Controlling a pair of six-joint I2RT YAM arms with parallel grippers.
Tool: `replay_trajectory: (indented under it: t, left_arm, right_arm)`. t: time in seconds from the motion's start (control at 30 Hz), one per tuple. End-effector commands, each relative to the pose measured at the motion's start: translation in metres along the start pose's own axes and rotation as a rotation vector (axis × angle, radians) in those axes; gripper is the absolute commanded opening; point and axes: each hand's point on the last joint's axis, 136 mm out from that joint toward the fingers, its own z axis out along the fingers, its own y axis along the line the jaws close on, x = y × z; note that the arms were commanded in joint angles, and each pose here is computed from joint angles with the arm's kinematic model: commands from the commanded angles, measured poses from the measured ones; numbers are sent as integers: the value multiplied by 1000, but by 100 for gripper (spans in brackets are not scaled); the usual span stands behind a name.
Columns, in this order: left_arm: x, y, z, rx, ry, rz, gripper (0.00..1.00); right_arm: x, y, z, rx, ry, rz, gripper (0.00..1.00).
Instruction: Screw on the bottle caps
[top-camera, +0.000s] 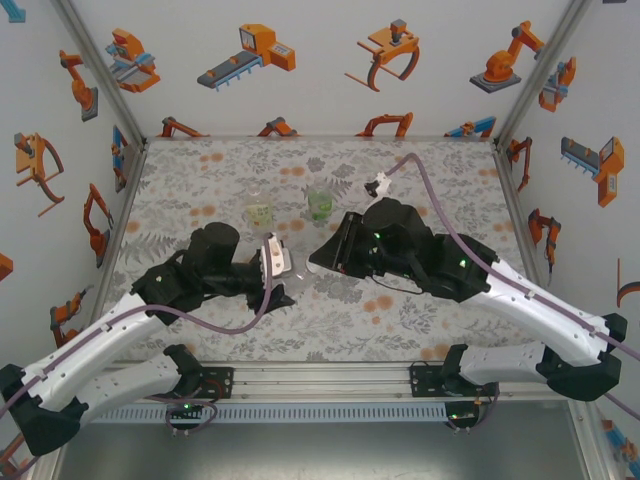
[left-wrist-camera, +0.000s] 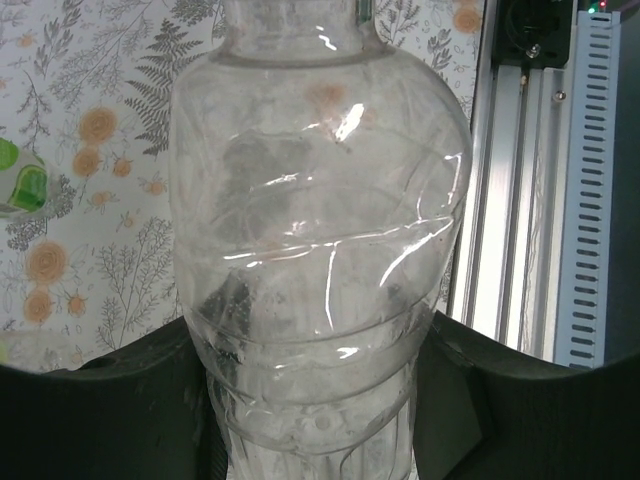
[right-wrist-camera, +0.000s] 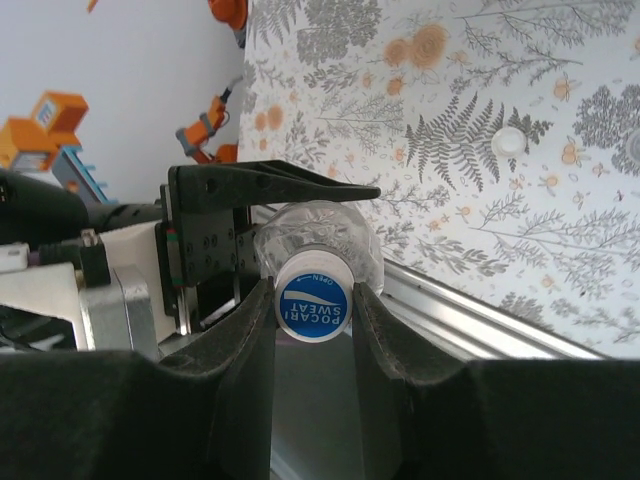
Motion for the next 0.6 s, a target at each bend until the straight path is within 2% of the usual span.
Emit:
replay_trajectory:
  t: [0.0, 0.03, 0.13, 0.23, 0.43, 0.57]
  left_arm:
    - [-26, -6, -9, 24, -100, 64, 0]
    - [-26, -6, -9, 26, -98, 65, 0]
    - [-26, -9, -11, 36, -101, 67, 0]
    - [-27, -15, -13, 62, -111, 66, 0]
    - [-33, -29, -20, 132, -140, 75, 0]
    - [-35, -39, -23, 189, -156, 76, 0]
  right_arm:
    - [-21, -5, 0, 53, -101, 82, 0]
    - [-23, 3, -2, 28, -98, 31, 5]
    - [-26, 29, -8, -59, -83, -165, 30]
    - [-24, 55, -19, -159, -68, -377, 47]
    - [-11, 82, -47, -318, -50, -751, 51]
    - [14, 92, -63, -462, -1, -1028, 51]
